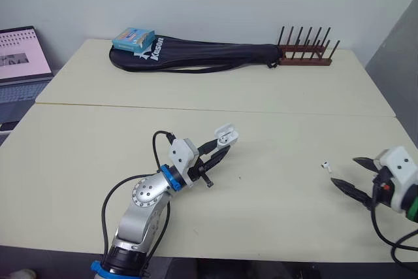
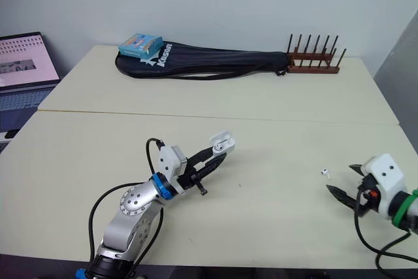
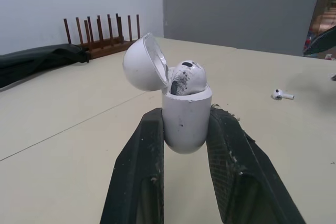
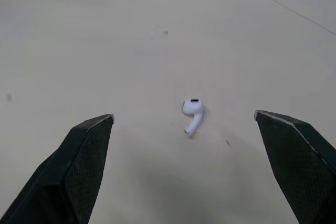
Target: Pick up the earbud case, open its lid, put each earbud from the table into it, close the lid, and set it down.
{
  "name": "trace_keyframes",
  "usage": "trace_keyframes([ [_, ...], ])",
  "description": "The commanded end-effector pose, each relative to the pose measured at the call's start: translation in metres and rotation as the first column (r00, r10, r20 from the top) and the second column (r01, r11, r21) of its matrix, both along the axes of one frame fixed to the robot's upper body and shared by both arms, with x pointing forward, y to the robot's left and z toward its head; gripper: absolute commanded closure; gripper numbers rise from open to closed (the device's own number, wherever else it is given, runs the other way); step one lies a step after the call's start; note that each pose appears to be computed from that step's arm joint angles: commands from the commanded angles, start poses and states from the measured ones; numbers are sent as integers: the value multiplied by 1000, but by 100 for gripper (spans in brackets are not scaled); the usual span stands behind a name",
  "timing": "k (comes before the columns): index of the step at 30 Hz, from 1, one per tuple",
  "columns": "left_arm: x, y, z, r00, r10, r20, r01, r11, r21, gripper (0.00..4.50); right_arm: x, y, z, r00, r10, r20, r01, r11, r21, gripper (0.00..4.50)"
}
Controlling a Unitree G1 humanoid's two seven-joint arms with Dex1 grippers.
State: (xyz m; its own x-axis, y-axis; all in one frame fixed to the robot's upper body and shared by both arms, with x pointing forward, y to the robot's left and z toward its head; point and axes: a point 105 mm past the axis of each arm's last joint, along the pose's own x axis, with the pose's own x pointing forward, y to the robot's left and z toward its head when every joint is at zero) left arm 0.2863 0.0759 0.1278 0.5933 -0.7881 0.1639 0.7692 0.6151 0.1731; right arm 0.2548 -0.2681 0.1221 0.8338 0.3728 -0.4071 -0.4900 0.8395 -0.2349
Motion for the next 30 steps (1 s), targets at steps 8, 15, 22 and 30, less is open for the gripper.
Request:
trace_keyframes([
  [8, -6, -3, 10, 999, -14, 45, 14, 1000, -2, 373, 38, -7, -27, 992, -125, -12, 125, 992, 4, 0],
  [15, -8, 0, 8, 999, -5, 39, 4, 1000, 2, 373, 26, -13, -47, 972, -187, -139, 196, 979, 52, 155],
  [22, -8, 1, 7, 999, 3, 38, -3, 1000, 2, 373, 15, -3, -47, 976, -123, -181, 136, 989, 65, 396],
  [30, -12, 6, 7, 999, 22, 31, -22, 1000, 9, 373, -9, 39, -20, 886, 397, -241, -427, 900, -89, 408],
])
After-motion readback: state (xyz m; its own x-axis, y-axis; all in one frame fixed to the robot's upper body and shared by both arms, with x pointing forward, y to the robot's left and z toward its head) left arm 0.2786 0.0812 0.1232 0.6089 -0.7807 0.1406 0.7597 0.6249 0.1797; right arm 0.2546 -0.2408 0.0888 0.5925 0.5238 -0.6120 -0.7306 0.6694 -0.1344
